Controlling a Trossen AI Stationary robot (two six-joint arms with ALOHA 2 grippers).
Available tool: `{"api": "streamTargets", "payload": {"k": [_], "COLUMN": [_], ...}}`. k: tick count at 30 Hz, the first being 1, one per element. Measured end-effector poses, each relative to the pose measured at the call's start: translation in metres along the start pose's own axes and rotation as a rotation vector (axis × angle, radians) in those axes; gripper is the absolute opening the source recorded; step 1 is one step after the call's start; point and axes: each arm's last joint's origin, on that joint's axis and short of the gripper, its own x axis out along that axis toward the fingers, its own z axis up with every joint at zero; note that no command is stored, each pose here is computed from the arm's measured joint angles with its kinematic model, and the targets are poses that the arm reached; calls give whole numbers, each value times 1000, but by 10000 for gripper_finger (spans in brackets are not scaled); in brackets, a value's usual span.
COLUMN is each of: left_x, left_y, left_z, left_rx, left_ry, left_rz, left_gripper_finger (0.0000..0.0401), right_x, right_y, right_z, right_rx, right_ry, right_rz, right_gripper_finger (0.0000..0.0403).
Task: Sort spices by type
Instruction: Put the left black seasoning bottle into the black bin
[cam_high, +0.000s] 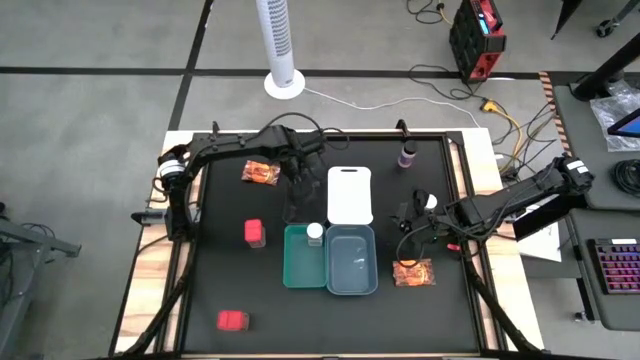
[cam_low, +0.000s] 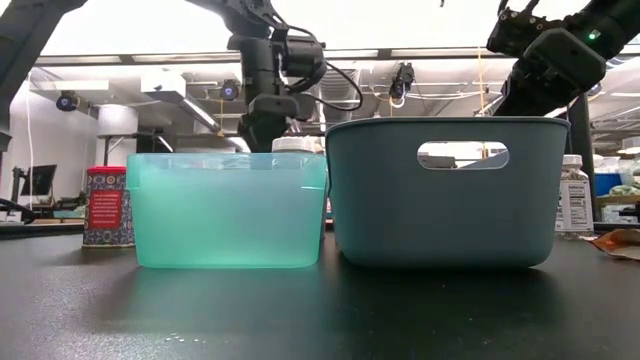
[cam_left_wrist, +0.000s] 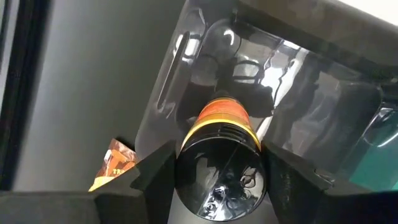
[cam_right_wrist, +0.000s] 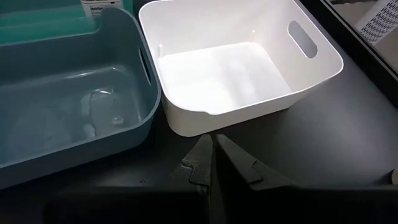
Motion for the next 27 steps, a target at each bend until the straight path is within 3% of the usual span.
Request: {"api": "streamTargets", "payload": {"k": [27], "left_x": [1], "left_y": [0], "left_z": [1], "left_rx": [-14], "left_ry": [-11], "left_rz": [7], "left_gripper_finger": [207], "right_x": [0], "right_y": [0], "right_z": [0], "right_rx": [-12], "right_ry": [0], "right_rz": [-1], "right_gripper_finger": [13]}}
